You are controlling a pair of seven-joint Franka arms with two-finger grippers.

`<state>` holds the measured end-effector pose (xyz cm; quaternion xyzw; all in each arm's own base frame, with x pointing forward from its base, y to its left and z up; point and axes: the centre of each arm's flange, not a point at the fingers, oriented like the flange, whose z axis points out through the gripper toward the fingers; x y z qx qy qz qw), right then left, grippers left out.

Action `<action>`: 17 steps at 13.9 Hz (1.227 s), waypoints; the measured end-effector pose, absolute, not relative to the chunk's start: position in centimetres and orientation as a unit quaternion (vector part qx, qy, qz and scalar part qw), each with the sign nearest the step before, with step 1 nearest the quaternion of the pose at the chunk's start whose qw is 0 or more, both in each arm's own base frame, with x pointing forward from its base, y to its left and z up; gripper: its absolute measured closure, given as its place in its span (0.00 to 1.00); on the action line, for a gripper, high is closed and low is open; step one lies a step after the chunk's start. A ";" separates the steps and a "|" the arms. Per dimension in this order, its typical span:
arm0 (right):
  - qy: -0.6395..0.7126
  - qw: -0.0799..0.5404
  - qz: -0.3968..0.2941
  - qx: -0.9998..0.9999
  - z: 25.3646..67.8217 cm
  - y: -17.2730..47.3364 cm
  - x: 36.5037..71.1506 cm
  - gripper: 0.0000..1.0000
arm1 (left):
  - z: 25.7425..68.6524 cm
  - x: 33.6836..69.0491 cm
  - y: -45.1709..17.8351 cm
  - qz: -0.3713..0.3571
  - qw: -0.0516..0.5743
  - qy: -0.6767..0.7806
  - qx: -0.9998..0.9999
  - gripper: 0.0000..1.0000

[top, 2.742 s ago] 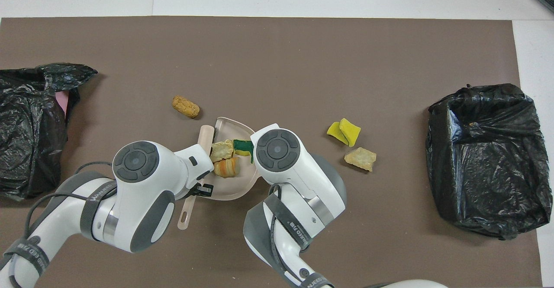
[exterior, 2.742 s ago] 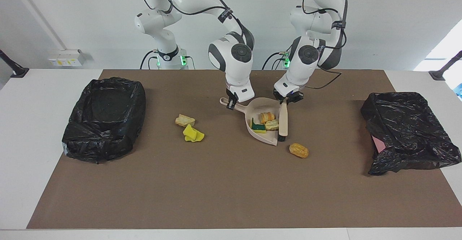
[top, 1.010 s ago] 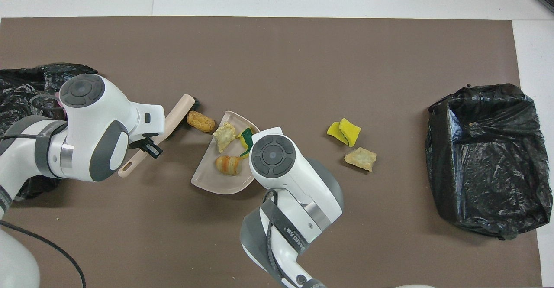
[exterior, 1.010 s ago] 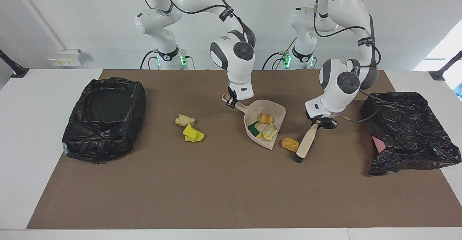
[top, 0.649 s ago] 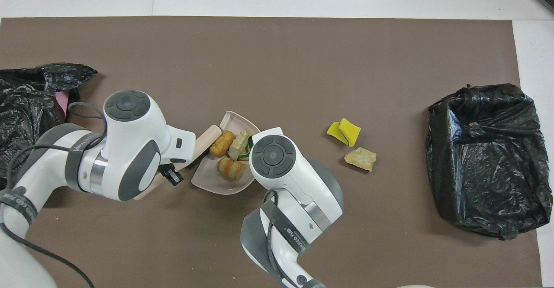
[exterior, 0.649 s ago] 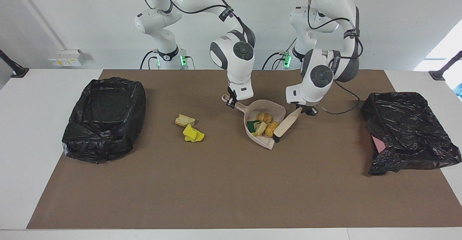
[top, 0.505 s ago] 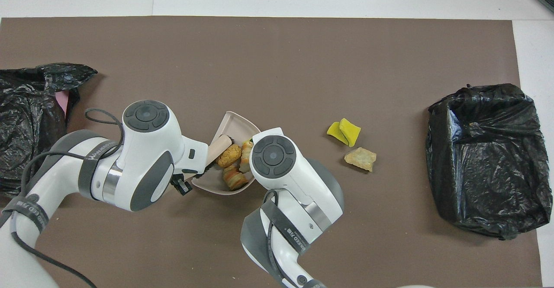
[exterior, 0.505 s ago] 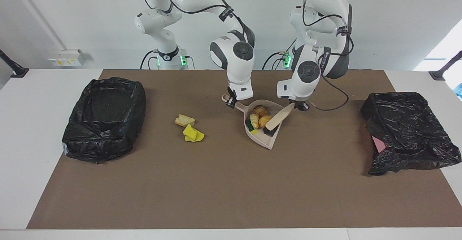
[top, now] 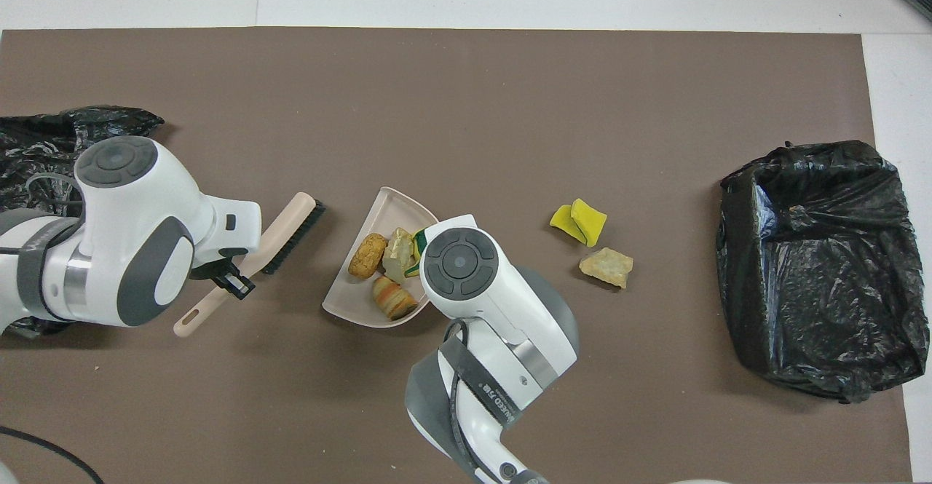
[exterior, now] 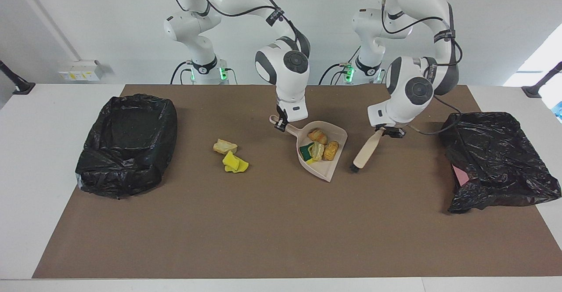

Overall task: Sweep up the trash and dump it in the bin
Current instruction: 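Carry the loaded dustpan with the right gripper over the nearer black bag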

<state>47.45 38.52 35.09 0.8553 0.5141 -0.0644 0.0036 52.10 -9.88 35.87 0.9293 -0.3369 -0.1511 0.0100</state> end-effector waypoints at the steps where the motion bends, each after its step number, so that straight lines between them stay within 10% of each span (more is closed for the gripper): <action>1: 0.514 0.004 -0.064 0.855 35.1 38.5 47.5 0.68 | 36.0 52.2 -9.3 -0.150 0.008 -0.313 0.938 0.74; 8: 0.495 0.016 -0.036 0.868 38.6 34.7 50.0 0.68 | 35.8 50.2 -14.7 -0.146 -0.038 -0.108 0.983 0.74; 17: 0.432 0.016 -0.006 0.902 52.1 14.7 53.7 0.68 | 34.5 40.2 -25.7 -0.101 -0.006 0.001 0.995 0.74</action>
